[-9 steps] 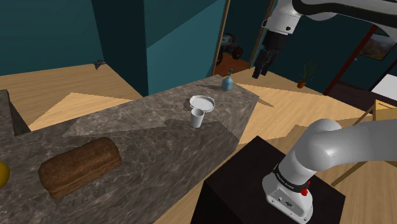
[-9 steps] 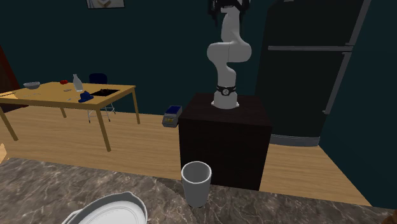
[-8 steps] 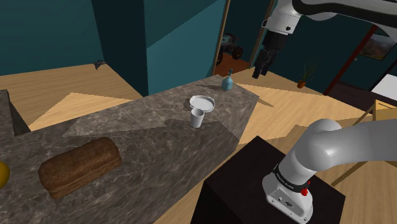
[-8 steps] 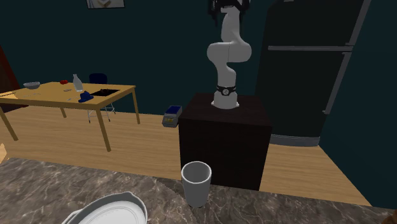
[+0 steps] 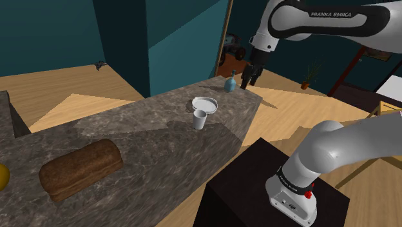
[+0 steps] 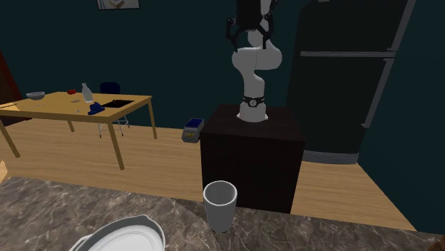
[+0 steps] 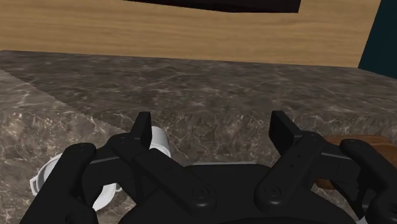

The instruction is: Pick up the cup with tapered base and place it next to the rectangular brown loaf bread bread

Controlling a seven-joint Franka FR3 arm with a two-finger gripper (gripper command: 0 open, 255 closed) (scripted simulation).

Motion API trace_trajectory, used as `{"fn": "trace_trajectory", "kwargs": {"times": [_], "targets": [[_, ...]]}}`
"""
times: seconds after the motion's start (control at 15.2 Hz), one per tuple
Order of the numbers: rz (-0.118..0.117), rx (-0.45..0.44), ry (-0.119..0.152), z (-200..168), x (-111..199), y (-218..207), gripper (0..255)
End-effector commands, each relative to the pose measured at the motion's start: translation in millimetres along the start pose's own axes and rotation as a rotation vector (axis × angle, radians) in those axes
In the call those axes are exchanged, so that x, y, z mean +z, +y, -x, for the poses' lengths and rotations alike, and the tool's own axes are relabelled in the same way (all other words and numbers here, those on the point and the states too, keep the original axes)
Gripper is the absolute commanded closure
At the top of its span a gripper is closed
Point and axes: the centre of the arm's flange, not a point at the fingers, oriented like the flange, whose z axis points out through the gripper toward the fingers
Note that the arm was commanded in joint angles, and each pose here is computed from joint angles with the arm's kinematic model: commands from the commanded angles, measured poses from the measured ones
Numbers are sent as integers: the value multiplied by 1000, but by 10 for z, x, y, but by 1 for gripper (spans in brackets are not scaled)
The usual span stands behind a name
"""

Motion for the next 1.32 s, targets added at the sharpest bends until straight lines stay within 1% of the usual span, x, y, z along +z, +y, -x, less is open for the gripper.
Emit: {"fn": "trace_trajectory", "kwargs": {"times": [0.0, 1.25], "targets": [[1, 3, 2, -182, 189, 101, 0], [4, 36, 6, -1650, 2051, 904, 0]]}}
